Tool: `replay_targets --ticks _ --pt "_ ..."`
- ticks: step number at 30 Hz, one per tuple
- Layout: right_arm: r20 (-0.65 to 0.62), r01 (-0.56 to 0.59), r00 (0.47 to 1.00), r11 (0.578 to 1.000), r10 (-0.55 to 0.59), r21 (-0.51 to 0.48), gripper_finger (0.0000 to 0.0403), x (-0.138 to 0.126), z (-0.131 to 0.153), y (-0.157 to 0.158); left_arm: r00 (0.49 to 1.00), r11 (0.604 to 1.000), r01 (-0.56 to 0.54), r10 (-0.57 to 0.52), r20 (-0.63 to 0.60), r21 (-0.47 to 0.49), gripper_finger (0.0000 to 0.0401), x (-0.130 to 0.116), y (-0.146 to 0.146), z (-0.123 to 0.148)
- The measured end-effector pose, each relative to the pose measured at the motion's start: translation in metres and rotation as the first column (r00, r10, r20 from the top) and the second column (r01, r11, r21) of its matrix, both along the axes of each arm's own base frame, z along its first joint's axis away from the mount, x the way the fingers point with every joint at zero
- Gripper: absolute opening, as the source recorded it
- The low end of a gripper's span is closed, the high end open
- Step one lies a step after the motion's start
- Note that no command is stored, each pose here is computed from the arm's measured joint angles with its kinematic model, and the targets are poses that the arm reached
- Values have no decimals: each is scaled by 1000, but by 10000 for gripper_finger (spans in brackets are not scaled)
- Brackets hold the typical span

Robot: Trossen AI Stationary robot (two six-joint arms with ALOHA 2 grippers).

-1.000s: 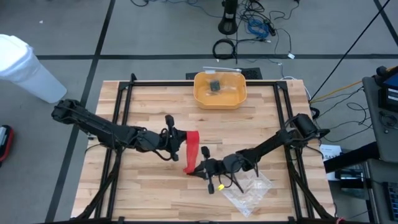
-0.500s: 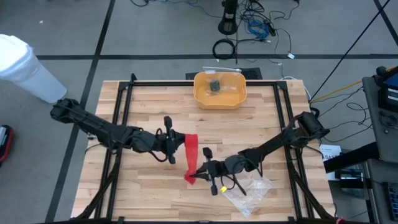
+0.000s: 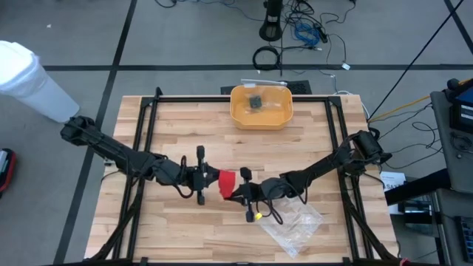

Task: Roll bandage
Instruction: Roll the red bandage

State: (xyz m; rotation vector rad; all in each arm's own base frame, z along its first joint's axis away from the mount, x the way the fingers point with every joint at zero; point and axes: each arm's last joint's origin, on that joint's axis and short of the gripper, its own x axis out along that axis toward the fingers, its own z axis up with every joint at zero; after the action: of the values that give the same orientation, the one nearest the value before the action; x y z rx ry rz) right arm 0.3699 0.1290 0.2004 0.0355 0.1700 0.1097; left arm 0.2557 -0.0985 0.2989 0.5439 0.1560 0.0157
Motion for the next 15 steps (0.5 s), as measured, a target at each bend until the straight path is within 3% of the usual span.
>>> replay_targets --ticks 9,12,15 --pt "6 200 980 971 -201 -131 0 0 0 -10 999 999 38 -38 1 -32 13 -4 -11 0" --pt "25 294 955 934 -295 -205 0 -3 5 -10 999 998 42 -43 0 -51 13 -5 -12 0" --pt "41 402 911 864 -410 -303 0 -9 10 -10 999 997 51 -51 -3 -61 13 -6 -14 -1"
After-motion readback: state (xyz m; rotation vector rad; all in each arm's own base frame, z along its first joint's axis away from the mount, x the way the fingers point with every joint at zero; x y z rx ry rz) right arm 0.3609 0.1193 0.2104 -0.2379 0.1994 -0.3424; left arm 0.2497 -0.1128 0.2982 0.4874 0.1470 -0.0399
